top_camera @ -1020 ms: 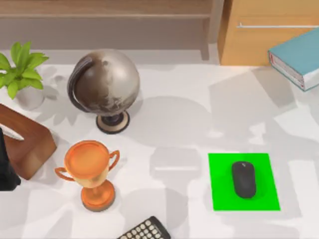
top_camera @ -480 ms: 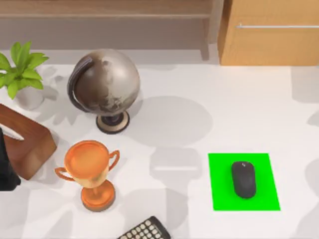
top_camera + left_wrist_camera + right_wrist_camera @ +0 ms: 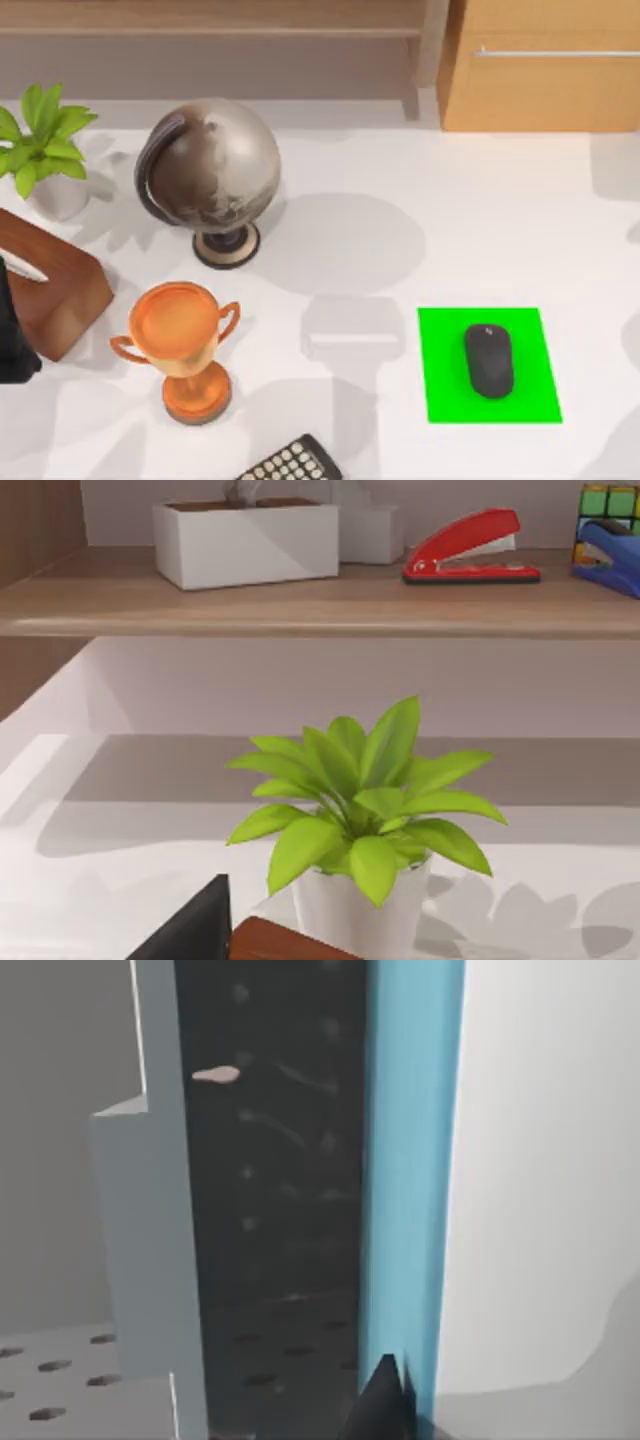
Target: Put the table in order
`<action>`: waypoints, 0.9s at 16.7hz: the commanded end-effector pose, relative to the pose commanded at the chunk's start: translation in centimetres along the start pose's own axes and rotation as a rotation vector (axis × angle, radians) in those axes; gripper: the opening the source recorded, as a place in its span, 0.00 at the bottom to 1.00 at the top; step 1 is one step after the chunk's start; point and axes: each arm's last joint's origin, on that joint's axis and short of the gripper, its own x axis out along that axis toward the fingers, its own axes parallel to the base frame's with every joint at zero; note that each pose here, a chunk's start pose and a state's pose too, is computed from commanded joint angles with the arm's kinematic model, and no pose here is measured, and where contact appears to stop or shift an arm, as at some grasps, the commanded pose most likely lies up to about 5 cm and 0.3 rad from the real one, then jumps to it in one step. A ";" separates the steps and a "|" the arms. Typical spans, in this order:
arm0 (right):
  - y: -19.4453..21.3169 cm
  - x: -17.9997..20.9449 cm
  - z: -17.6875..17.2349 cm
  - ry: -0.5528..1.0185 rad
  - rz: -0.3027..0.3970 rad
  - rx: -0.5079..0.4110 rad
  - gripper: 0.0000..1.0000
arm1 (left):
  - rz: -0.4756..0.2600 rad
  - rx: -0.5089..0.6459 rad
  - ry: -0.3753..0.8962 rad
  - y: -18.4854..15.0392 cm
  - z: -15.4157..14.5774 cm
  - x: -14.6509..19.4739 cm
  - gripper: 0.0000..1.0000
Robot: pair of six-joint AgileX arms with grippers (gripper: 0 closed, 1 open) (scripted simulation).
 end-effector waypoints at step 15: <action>0.3 3.0 0.1 -0.002 0.001 0.000 0.30 | 0.000 0.000 0.000 0.0 0.0 0.0 1.00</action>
